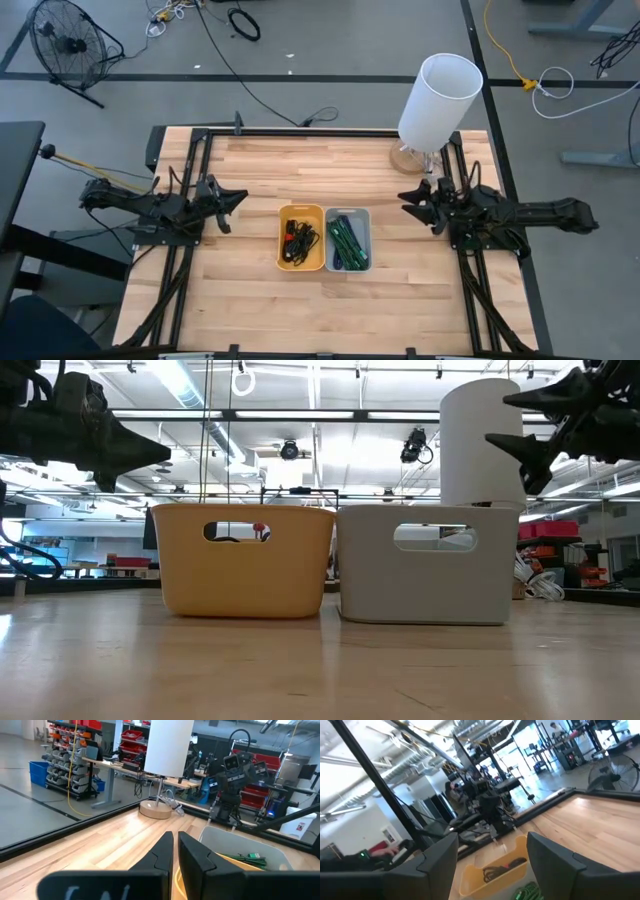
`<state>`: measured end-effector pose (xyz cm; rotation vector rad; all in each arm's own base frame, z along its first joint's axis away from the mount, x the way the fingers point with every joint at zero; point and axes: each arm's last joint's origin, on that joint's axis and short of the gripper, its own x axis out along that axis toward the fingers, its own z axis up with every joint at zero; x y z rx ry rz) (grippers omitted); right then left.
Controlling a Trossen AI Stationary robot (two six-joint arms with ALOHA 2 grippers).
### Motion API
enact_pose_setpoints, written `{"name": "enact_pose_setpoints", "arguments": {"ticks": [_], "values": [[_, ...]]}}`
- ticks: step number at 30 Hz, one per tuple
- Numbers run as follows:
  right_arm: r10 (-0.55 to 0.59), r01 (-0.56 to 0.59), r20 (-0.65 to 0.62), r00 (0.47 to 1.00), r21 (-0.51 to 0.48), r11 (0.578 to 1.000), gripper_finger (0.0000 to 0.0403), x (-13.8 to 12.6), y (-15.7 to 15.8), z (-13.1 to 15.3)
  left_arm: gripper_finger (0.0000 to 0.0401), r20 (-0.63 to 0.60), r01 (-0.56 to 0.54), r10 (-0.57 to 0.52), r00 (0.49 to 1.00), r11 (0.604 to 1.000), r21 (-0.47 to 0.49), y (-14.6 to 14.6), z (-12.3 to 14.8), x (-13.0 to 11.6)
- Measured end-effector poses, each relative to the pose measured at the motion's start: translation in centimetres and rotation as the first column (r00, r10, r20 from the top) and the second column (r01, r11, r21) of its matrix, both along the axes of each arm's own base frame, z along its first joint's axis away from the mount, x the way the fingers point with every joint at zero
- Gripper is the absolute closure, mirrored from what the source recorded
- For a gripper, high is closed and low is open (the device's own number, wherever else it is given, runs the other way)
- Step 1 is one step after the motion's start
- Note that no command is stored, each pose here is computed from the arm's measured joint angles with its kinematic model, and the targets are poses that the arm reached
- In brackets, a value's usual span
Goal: Pick & Place USB Port
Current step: Return to Home Position
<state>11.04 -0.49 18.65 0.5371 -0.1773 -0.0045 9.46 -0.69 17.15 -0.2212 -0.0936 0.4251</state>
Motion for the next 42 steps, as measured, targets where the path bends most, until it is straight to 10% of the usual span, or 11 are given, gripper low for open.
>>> {"name": "enact_pose_setpoints", "arguments": {"ticks": [16,42], "values": [[-0.003,0.005,0.201,0.98,-0.008,1.0,0.0166,-2.0,0.1,1.6,0.0373,0.036,-0.131,0.131,0.991,0.991,-0.003,1.7,0.3,-0.2],[-0.003,0.003,0.121,0.993,-0.005,1.0,0.0166,-1.7,0.0,0.9,0.0373,0.043,-0.127,0.127,0.991,0.992,0.003,1.9,0.3,-0.2]]}}
